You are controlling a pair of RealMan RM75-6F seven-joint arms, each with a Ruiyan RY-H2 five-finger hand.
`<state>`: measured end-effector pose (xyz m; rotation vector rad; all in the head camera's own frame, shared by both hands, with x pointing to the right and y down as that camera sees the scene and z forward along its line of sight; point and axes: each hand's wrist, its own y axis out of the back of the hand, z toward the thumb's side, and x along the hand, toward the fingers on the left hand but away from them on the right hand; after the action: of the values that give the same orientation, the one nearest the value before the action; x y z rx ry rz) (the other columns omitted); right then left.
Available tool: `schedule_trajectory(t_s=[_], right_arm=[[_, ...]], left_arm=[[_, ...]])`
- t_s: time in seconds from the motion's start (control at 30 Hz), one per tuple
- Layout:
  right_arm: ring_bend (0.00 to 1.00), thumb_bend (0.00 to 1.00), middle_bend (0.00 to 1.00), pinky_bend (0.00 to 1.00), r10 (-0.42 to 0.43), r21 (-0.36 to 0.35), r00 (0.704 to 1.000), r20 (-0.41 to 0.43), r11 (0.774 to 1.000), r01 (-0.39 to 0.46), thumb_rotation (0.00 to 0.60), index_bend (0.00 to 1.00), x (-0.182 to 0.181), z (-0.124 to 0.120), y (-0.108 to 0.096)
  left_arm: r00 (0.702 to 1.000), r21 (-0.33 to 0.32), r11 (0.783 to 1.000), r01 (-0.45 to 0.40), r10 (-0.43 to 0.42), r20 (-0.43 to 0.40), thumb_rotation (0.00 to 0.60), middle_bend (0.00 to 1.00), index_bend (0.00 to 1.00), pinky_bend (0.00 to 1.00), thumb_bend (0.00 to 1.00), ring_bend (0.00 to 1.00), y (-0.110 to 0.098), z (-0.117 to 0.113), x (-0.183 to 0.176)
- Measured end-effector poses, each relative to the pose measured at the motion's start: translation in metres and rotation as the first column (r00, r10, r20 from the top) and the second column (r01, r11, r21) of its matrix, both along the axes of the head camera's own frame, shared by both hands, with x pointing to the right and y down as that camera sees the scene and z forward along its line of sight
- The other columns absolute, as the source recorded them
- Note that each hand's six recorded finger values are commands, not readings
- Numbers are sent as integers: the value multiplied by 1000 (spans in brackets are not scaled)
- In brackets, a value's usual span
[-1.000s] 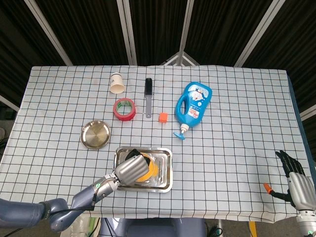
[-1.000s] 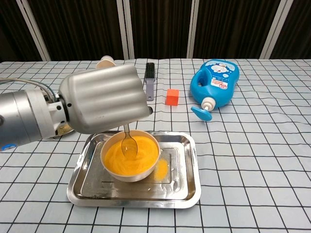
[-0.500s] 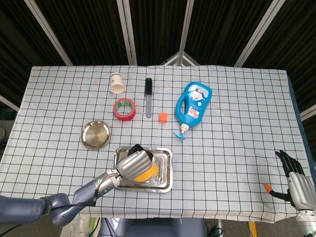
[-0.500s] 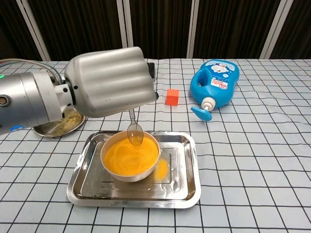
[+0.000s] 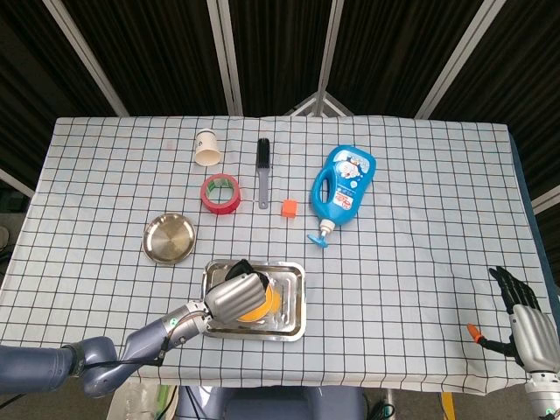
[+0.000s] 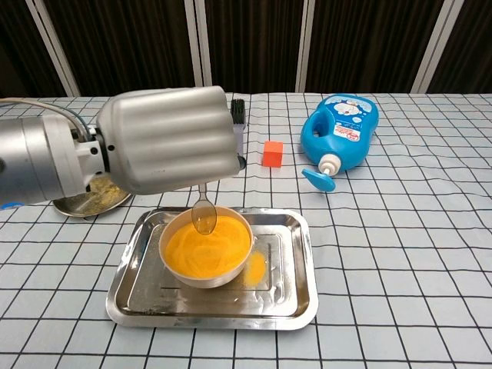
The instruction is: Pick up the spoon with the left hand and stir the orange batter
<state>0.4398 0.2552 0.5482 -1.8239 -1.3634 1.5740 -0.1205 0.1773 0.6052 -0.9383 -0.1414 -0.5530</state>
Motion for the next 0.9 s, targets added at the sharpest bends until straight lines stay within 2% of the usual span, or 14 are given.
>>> schedule_trajectory(t_s=[0.1,0.23,0.37,0.5,0.6,0.7,0.77,0.9], right_arm=[[0,312,0,0,0,2,1000,0,1000,0,600,0,0,-1,0],[0,312,0,0,0,0,1000,-1,1000,0,600,0,0,0,0],[0,311,0,0,-2,0,1000,-3,1000,2,600,0,0,0,0],[0,311,0,0,-1,0,1000,-4,1000,1,600,0,0,0,0],[0,311,0,0,0,0,1000,-4,1000,0,600,0,1,0,0],[0,311,0,0,0,-2,1000,-4,1000,0,600,0,1,0,0],[0,311,0,0,-1,-2,1000,-4,1000,1,600,0,1,0,0],[0,311,0,0,0,-3,1000,-6,1000,0,600,0,1,0,1]], left_arm=[[999,10,1000,-24,24,22,600,1000,818,1000,725,1000,3,4,-3],[1000,-15,1000,18,-18,9,600,1000,818,1000,724,1000,1,6,-7],[1000,-24,1000,6,-6,24,600,1000,818,1000,723,1000,4,10,-10],[995,-61,993,100,-101,-14,600,1000,817,1000,722,1000,-6,10,-16],[983,-109,978,177,-182,-31,600,1000,815,1000,720,1000,-10,12,-23],[958,-172,947,270,-282,-48,600,1000,812,1000,718,1000,-16,15,-30],[934,-212,918,335,-354,-56,600,1000,808,1000,716,1000,-22,18,-36],[853,-264,832,489,-519,-57,600,1000,805,1000,709,1000,-41,23,-56]])
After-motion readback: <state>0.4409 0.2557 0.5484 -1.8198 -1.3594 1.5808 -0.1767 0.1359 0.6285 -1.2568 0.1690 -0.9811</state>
